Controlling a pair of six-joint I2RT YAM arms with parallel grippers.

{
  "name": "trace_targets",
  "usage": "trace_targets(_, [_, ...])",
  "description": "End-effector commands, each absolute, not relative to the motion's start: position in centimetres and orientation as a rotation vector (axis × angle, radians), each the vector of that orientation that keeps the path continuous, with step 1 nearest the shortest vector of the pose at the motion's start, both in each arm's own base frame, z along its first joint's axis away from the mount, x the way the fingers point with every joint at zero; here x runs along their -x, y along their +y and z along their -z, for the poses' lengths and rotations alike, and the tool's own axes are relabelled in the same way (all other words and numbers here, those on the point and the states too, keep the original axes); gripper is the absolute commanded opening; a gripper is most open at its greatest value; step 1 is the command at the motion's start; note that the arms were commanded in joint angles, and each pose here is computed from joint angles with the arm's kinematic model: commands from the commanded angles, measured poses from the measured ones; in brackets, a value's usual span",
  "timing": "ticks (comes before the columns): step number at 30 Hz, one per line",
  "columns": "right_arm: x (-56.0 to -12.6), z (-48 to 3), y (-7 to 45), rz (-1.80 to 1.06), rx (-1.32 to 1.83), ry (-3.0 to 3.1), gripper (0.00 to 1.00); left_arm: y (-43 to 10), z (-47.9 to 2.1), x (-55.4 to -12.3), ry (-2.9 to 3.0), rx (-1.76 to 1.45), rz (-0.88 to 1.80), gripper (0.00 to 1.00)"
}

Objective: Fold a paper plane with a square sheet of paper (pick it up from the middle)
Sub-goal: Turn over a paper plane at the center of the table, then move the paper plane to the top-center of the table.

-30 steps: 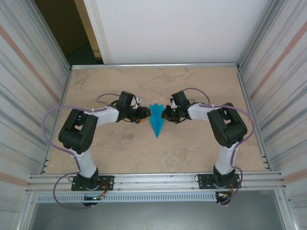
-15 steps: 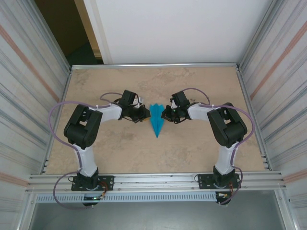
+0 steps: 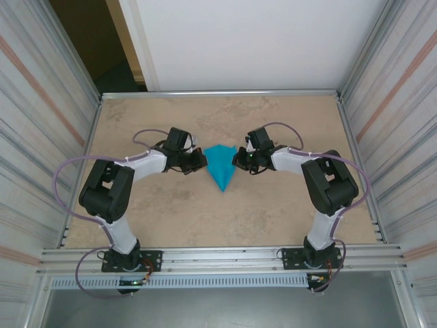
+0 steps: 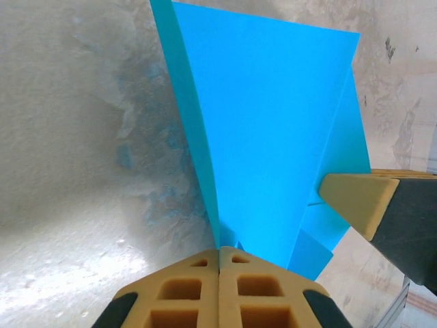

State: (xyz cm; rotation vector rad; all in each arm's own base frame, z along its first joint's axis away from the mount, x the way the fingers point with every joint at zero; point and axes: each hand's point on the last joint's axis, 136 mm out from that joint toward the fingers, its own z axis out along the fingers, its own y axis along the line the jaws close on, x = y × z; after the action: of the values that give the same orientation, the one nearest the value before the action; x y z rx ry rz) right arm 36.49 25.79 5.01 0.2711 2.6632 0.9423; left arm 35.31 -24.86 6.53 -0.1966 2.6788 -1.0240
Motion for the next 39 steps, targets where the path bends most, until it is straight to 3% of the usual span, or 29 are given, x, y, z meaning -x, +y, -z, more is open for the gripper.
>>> trace_targets(1, [-36.2,-4.2,25.1,-0.907,-0.291,2.687,0.07,-24.2,-5.8,-35.2,2.675,0.221,1.0,0.03])
trace_targets(10, [-36.1,-2.6,25.3,-0.905,-0.303,2.725,0.13,-24.8,-4.5,-35.2,2.683,0.22,1.049,0.03])
trace_targets(19, [-35.9,-6.8,24.6,-0.802,-0.179,2.654,0.46,-25.0,-4.7,-35.2,2.686,0.198,1.059,0.03])
trace_targets(26, [-33.6,-7.4,27.4,-0.674,0.063,2.687,0.48,-25.0,-4.9,-35.2,2.684,0.197,1.065,0.03])
trace_targets(39, [-31.9,-5.4,31.5,-0.684,0.178,2.751,0.49,-25.1,-4.6,-35.0,2.688,0.194,1.079,0.03])
